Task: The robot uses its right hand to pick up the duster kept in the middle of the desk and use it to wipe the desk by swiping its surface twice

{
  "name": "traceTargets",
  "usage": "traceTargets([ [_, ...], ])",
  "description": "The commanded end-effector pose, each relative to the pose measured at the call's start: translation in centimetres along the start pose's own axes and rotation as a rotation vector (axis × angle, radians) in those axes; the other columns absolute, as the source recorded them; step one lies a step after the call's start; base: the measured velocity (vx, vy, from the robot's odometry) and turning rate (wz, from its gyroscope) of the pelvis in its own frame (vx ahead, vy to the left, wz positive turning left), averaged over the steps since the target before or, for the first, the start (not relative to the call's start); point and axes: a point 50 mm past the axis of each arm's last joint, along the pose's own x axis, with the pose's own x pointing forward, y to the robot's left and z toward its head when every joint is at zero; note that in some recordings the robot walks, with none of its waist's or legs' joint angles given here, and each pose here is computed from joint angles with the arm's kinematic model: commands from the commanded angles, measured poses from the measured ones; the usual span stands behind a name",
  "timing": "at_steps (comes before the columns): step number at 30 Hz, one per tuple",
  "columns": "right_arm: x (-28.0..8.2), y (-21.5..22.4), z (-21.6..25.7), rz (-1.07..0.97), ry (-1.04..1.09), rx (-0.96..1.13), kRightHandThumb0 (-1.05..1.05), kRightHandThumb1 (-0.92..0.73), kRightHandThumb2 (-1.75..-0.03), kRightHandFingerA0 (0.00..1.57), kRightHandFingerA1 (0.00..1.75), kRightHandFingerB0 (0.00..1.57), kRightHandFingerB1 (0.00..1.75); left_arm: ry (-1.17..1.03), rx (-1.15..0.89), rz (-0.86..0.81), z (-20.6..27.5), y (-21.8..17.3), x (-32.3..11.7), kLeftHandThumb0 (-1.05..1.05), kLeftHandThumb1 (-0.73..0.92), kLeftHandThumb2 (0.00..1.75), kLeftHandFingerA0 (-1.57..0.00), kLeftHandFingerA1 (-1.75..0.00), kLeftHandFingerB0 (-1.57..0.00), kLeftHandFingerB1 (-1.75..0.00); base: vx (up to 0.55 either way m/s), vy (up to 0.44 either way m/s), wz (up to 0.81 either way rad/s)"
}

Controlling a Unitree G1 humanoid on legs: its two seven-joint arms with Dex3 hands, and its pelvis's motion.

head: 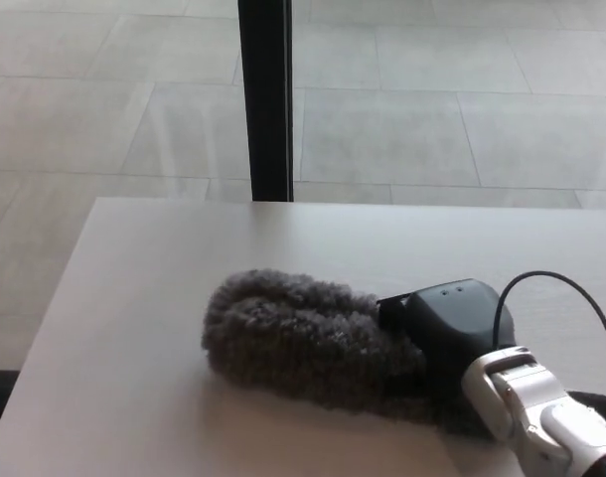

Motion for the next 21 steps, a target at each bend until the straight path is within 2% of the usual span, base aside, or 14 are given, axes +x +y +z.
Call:
traceTargets([
  [1,-1.7,0.4,-7.5,0.011,0.281,-0.097,-0.36,-0.64,-0.64,0.89,1.67,0.83,0.84,-0.005,-0.026,0.016,-0.1,0.5,-0.1,-0.54,0.73,0.60,-0.48,-0.66,-0.38,-0.49,0.00,0.000,0.00],
  [2,-2.1,0.5,-8.4,0.008,0.302,-0.101,-0.35,-0.47,-0.92,1.19,1.34,0.82,1.01,-0.007,-0.024,0.014,-0.1,0.5,-0.2,-0.56,0.56,0.94,-0.46,-0.69,-0.32,-0.58,0.00,0.000,0.00],
  [4,-2.7,0.5,-10.0,0.032,0.357,-0.120,-0.36,-0.45,-0.90,1.20,1.36,0.86,1.07,-0.009,-0.021,0.019,-0.2,0.7,-0.2,-0.56,0.56,0.95,-0.48,-0.70,-0.35,-0.59,0.00,0.000,0.00],
  [6,-3.5,0.7,-11.5,0.048,0.415,-0.154,-0.37,-0.46,-0.91,1.18,1.34,0.84,1.05,-0.003,-0.018,0.026,-0.4,0.9,-0.3,-0.54,0.74,0.60,-0.49,-0.66,-0.39,-0.48,0.00,0.000,0.00],
  [7,-4.0,0.7,-12.3,0.045,0.437,-0.134,-0.35,-0.60,-0.62,0.89,1.67,0.79,1.04,-0.004,-0.022,0.028,-0.4,1.0,-0.4,-0.55,0.57,0.95,-0.47,-0.70,-0.34,-0.58,0.00,0.000,0.00],
  [8,-4.4,0.7,-13.0,0.051,0.469,-0.111,-0.32,-0.60,-0.62,0.89,1.65,0.78,0.85,0.000,0.001,0.042,-0.4,1.0,-0.4,-0.54,0.74,0.61,-0.53,-0.64,-0.40,-0.46,0.00,0.000,0.00],
  [10,-5.3,0.7,-14.2,0.030,0.504,-0.070,-0.32,-0.58,-0.61,0.90,1.63,0.83,0.90,0.005,-0.018,0.045,-0.5,1.0,-0.4,-0.53,0.73,0.61,-0.52,-0.68,-0.40,-0.48,0.00,0.000,0.00],
  [11,-6.5,0.7,-15.9,0.064,0.602,-0.050,-0.35,-0.61,-0.58,0.91,1.59,0.69,0.71,0.008,-0.009,0.031,-0.6,1.1,-0.4,-0.55,0.58,0.96,-0.48,-0.70,-0.33,-0.57,0.00,0.000,0.00],
  [12,-6.9,0.7,-16.3,0.055,0.614,-0.050,-0.34,-0.60,-0.58,0.92,1.62,0.78,0.94,0.008,-0.010,0.031,-0.6,1.1,-0.4,-0.53,0.75,0.62,-0.50,-0.66,-0.36,-0.46,0.00,0.000,0.00],
  [13,-7.6,0.7,-17.1,0.045,0.646,-0.021,-0.33,-0.60,-0.63,0.91,1.65,0.79,1.02,0.006,0.037,0.024,-0.6,1.1,-0.5,-0.56,0.60,0.97,-0.47,-0.69,-0.32,-0.57,0.00,0.000,0.00],
  [15,-8.7,0.8,-18.3,0.048,0.731,-0.018,-0.30,-0.59,-0.62,0.90,1.58,0.83,0.78,0.001,0.030,0.032,-0.6,1.1,-0.4,-0.55,0.76,0.62,-0.50,-0.66,-0.42,-0.49,0.00,0.000,0.00],
  [18,-9.0,0.9,-18.7,0.061,0.763,0.001,-0.31,-0.61,-0.58,0.90,1.56,0.82,0.75,-0.002,0.023,0.034,-0.6,1.2,-0.5,-0.54,0.76,0.62,-0.51,-0.66,-0.42,-0.49,0.00,0.000,0.00],
  [20,-9.8,1.2,-19.1,0.062,0.798,0.003,-0.33,-0.60,-0.58,0.90,1.57,0.79,0.83,0.004,-0.013,0.041,-0.7,1.3,-0.5,-0.55,0.58,0.95,-0.48,-0.70,-0.37,-0.59,0.00,0.000,0.00],
  [21,-10.1,1.4,-19.3,0.075,0.810,0.013,-0.32,-0.62,-0.58,0.89,1.58,0.80,0.82,0.003,-0.013,0.038,-0.7,1.3,-0.5,-0.53,0.74,0.62,-0.49,-0.67,-0.41,-0.48,0.00,0.000,0.00],
])
